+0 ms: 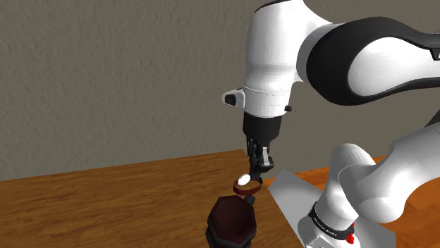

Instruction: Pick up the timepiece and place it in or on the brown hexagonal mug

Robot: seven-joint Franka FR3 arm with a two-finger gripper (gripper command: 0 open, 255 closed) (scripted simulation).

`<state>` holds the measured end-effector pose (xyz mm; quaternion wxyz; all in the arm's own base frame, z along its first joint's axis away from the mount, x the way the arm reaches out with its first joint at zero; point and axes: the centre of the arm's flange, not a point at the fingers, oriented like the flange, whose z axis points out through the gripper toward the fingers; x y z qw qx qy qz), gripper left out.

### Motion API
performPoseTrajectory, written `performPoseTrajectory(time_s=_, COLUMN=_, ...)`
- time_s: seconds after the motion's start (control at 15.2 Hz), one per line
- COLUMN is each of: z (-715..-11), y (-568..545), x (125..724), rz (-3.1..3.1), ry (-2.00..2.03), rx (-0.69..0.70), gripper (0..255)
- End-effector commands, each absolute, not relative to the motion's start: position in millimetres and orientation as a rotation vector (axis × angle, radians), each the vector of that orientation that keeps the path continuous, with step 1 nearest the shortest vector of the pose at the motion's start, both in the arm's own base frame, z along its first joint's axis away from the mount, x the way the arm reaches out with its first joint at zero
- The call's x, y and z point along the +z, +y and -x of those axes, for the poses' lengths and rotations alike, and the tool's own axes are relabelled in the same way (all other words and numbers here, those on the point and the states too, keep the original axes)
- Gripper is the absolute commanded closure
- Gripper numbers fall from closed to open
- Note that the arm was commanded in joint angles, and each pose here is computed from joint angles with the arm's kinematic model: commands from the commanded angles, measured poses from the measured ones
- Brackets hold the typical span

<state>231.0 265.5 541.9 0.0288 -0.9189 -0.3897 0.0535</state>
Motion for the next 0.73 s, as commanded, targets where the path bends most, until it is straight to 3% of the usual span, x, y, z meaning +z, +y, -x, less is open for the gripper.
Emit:
performPoseTrajectory(time_s=0.0, z=-231, y=268, x=532, rz=2.835, ry=-1.201, rx=0.165, gripper=255)
performPoseTrajectory(time_s=0.66, z=-231, y=268, x=479, rz=2.835, ry=-1.201, rx=0.165, gripper=255)
